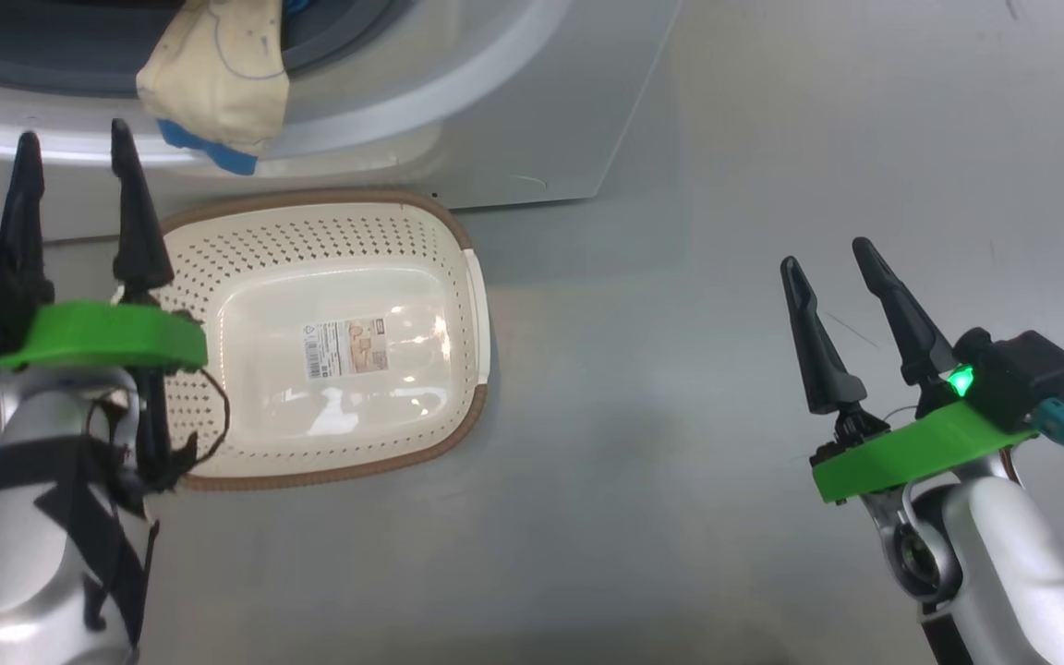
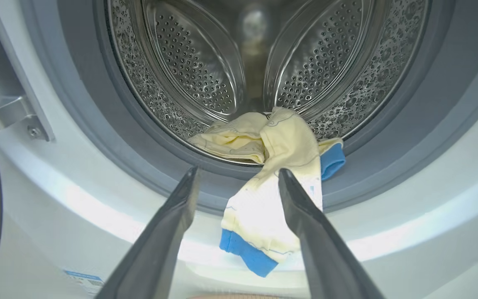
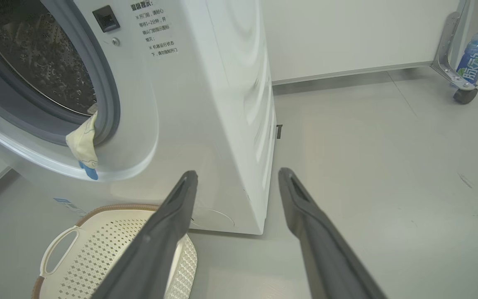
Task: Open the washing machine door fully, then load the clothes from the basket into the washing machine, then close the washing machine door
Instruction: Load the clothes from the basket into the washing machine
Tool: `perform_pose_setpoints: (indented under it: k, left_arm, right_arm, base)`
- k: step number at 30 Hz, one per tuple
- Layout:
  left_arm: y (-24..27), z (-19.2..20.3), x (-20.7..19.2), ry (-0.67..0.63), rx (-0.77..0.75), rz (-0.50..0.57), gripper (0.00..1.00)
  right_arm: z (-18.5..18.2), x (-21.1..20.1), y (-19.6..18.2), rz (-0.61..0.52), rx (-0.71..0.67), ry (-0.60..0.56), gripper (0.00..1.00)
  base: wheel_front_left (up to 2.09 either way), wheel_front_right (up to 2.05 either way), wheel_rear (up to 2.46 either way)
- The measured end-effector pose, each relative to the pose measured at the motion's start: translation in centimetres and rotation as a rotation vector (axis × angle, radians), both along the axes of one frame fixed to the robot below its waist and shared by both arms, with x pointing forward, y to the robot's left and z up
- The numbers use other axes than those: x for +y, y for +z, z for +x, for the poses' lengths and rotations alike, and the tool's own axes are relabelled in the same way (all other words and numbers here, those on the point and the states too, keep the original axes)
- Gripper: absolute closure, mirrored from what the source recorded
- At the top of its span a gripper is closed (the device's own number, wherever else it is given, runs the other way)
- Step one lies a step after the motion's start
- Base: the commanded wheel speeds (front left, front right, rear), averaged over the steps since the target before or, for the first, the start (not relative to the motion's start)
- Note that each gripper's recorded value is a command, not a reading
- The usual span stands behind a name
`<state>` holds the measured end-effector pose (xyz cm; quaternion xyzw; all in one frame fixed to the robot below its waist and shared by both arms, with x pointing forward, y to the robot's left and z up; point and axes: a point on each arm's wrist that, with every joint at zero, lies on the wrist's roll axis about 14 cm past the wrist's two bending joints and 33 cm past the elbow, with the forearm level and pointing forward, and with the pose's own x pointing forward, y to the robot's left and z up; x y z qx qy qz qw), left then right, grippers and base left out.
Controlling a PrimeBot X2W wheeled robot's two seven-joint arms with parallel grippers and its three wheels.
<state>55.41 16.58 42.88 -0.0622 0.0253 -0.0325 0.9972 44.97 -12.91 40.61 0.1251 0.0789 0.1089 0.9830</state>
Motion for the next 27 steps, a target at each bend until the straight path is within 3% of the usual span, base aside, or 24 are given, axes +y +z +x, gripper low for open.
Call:
perform_pose_setpoints:
  k: [14, 27]
  left_arm:
    - [-0.9, -7.0, 0.6, 0.069, 0.032, -0.010, 0.00]
    - [-1.6, -10.2, 1.9, 0.131, 0.082, 0.022, 0.00]
  right_arm:
    - [-0.1, -0.2, 0.8, -0.002, -0.018, -0.006, 0.00]
    - [-0.7, -0.4, 0.8, -0.004, -0.011, -0.011, 0.00]
  base:
    - [0.00, 0.00, 0.00]
    - [0.00, 0.00, 0.00]
